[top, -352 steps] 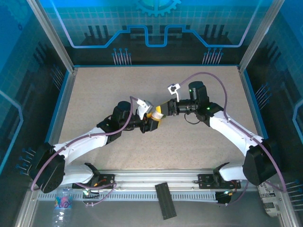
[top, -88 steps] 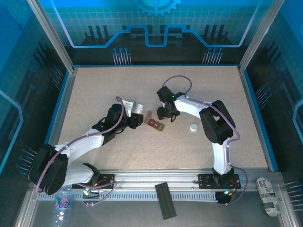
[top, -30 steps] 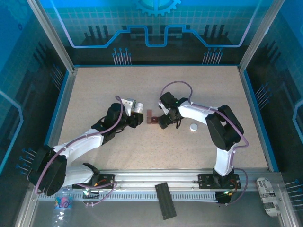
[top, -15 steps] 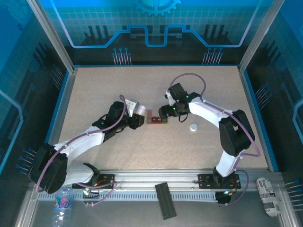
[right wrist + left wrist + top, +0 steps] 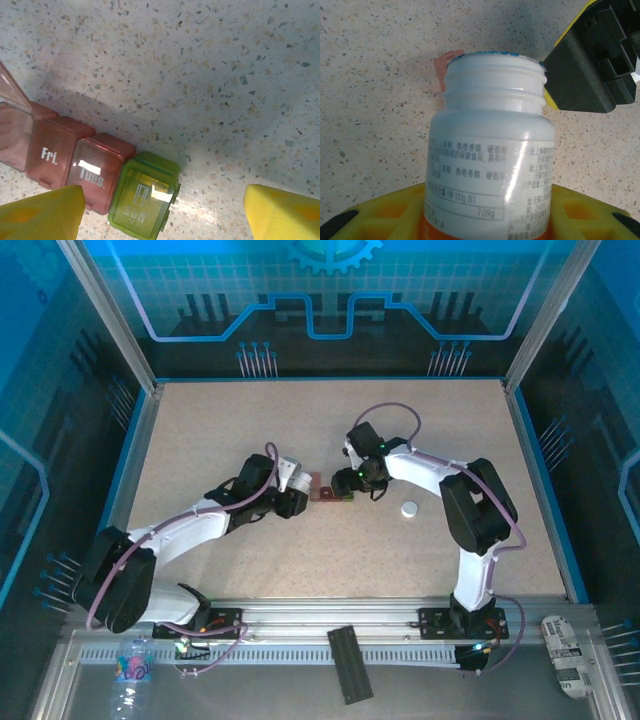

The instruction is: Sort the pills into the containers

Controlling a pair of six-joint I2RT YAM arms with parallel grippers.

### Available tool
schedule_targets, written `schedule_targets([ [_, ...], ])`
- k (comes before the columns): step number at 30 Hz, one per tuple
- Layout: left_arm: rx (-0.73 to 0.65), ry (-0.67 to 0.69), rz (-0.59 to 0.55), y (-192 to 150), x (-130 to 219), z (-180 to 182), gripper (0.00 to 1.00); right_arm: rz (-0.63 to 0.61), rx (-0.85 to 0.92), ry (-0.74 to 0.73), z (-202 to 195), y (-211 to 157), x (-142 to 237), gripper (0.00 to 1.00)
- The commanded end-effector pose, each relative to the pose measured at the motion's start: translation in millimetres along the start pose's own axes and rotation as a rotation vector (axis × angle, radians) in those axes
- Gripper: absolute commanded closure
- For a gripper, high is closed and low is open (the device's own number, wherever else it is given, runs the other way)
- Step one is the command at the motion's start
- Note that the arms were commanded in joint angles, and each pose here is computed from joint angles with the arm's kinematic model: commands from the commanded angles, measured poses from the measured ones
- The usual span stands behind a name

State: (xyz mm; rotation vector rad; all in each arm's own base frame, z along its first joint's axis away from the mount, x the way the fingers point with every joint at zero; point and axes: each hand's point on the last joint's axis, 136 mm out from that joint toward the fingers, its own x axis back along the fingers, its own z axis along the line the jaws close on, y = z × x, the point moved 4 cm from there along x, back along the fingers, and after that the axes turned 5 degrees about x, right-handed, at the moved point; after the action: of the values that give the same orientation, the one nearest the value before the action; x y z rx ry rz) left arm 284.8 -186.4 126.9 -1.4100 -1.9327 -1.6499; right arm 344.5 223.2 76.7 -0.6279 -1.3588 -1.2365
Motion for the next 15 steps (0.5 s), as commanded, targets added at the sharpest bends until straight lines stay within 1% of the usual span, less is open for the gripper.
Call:
schedule_targets([
  [1,-0.031,-0.042,0.024,4.0,-1.7,-9.7,1.0,0.0,-0.008,0.005,4.6,4.8,-5.3,0.17],
  [10,-0.025,-0.053,0.105,-4.2,-9.4,-10.7,1.0,0.026,-0.017,-0.009,-0.1,-3.1,-16.0,0.17],
  [15,-0.017,-0.058,0.132,-6.9,-12.1,-10.9,1.0,0.026,-0.023,-0.007,-0.4,-5.2,-17.7,0.17],
])
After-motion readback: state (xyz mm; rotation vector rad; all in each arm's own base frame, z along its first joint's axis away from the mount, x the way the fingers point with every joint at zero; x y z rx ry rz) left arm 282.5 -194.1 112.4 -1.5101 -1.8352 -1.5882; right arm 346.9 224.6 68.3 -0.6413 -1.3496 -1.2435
